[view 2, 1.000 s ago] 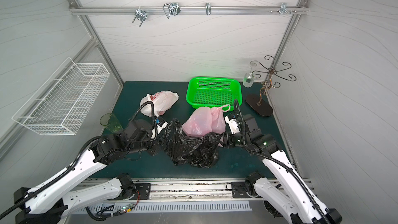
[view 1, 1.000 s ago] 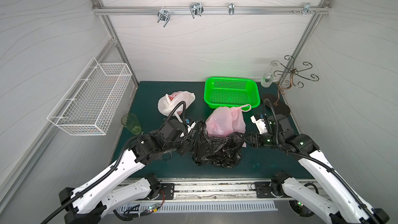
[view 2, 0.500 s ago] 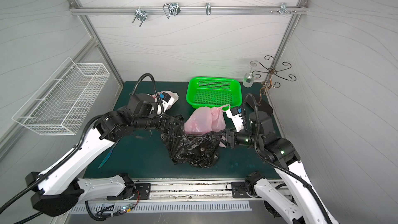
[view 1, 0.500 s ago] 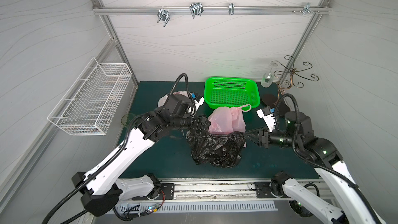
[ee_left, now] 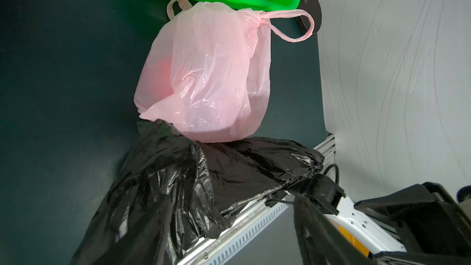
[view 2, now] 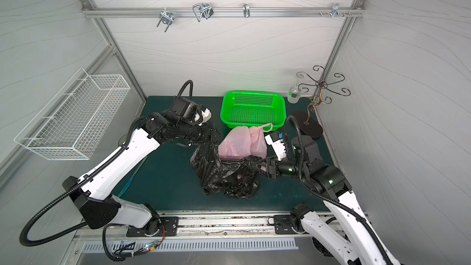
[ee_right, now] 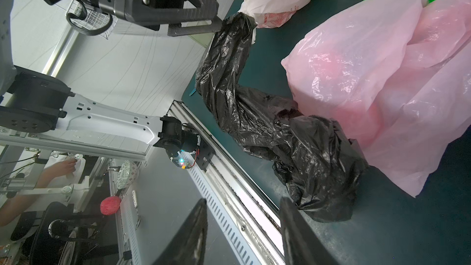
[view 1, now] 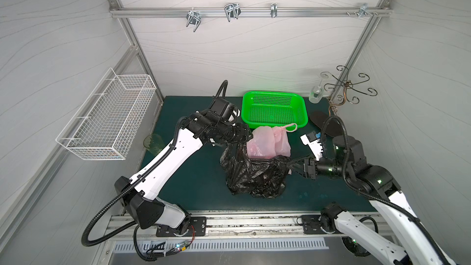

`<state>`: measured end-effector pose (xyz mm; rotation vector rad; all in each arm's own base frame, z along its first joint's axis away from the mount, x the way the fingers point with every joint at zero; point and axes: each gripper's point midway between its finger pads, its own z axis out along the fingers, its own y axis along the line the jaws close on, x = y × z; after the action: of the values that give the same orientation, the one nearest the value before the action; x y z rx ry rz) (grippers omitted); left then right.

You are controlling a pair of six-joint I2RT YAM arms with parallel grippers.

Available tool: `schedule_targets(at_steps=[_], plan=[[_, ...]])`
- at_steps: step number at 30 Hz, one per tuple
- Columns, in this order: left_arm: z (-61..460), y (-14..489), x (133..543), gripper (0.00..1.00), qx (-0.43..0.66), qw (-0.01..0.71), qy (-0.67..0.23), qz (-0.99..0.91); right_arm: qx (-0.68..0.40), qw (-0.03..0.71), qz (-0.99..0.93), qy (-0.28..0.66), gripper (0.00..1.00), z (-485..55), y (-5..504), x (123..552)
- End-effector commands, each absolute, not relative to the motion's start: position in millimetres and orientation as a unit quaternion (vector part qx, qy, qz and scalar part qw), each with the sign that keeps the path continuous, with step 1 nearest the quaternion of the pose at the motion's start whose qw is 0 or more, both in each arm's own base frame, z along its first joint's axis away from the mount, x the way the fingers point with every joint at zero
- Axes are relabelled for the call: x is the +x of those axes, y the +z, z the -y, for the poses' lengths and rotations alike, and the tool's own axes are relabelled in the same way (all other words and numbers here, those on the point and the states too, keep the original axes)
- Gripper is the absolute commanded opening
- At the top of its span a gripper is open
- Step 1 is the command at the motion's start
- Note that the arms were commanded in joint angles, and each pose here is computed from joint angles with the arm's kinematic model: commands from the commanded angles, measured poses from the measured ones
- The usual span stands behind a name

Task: Untie the knot of a plastic bag & take out the apple
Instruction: Untie the plastic bag at the center of the board.

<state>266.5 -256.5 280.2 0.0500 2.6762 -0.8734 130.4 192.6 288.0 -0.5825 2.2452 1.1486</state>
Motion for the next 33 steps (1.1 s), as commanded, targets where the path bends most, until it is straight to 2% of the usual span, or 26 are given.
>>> schedule_targets(at_steps=[1,8,14,22,30,33], plan=[[249,281,273,0.74,-0.032,0.158,-0.29,-0.943,-0.23,0.277,-0.831,0.423,0.48,-192,287,127],[232,244,289,0.75,-0.045,0.161,-0.201,-0.965,-0.233,0.279,-0.824,0.434,0.48,-194,286,126],[247,238,307,0.76,-0.026,0.188,-0.171,-0.967,-0.235,0.278,-0.822,0.437,0.48,-193,286,121],[267,212,312,0.74,0.041,0.176,-0.095,-0.979,-0.233,0.285,-0.823,0.432,0.48,-187,285,116],[240,192,306,0.58,0.087,0.166,0.009,-0.982,-0.233,0.29,-0.823,0.43,0.48,-184,285,113],[230,191,303,0.43,0.096,0.169,0.036,-0.98,-0.233,0.289,-0.824,0.429,0.48,-183,283,113]])
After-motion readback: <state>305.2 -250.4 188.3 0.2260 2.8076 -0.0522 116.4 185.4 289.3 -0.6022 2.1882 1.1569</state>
